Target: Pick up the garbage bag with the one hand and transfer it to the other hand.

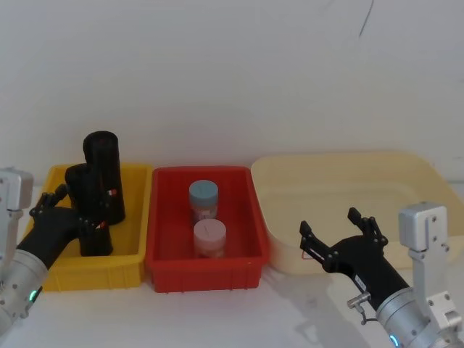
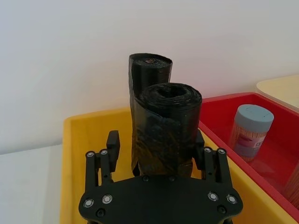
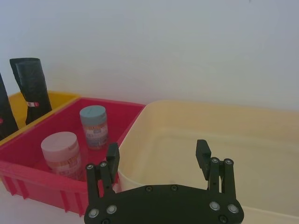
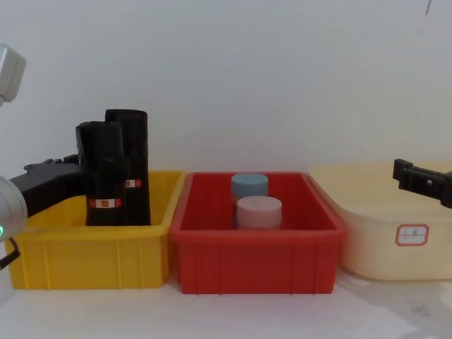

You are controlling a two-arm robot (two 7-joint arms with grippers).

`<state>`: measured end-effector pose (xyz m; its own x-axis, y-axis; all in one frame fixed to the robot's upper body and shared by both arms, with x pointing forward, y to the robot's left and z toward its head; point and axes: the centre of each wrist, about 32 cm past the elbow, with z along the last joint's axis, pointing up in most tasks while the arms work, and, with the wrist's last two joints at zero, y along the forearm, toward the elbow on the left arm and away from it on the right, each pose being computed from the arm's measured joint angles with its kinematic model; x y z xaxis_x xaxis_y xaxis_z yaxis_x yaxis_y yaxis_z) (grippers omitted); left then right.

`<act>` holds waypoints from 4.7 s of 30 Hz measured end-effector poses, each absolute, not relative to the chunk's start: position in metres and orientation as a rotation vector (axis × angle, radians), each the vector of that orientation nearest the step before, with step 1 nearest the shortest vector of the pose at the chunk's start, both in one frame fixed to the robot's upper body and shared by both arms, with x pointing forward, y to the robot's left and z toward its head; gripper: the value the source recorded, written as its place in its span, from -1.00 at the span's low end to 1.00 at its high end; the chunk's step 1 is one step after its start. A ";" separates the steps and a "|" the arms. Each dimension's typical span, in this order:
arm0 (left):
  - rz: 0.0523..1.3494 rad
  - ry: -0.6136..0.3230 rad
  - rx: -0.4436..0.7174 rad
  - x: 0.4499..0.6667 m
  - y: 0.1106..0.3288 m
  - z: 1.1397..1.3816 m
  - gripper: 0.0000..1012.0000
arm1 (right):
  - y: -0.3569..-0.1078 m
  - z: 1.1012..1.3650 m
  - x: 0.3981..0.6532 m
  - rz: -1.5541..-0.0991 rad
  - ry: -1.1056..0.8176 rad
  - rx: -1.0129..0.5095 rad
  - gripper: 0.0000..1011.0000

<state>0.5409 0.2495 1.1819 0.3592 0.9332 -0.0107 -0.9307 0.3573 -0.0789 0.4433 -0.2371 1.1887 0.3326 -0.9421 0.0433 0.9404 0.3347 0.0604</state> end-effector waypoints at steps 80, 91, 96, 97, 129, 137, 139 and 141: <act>0.379 -0.231 -0.238 0.589 0.117 1.287 0.00 | -0.237 1.189 0.443 -1.229 -0.075 0.026 0.98; 0.355 -0.213 -0.254 0.592 0.108 1.284 0.00 | -0.237 1.189 0.443 -1.230 -0.075 0.026 0.98; 0.350 -0.207 -0.258 0.592 0.107 1.283 0.00 | -0.238 1.189 0.443 -1.219 -0.083 0.028 0.98; 0.349 -0.206 -0.259 0.592 0.106 1.282 0.00 | -0.238 1.189 0.443 -1.215 -0.086 0.029 0.98; 0.342 -0.198 -0.265 0.593 0.103 1.280 0.00 | -0.238 1.211 0.448 -1.018 -0.210 0.071 0.98; 0.342 -0.197 -0.265 0.593 0.103 1.280 0.00 | -0.235 1.213 0.456 -1.025 -0.218 0.078 0.98; 0.342 -0.197 -0.265 0.593 0.103 1.280 0.00 | -0.234 1.213 0.459 -1.028 -0.219 0.080 0.98; 0.342 -0.197 -0.265 0.593 0.103 1.280 0.00 | -0.233 1.213 0.461 -1.030 -0.220 0.081 0.98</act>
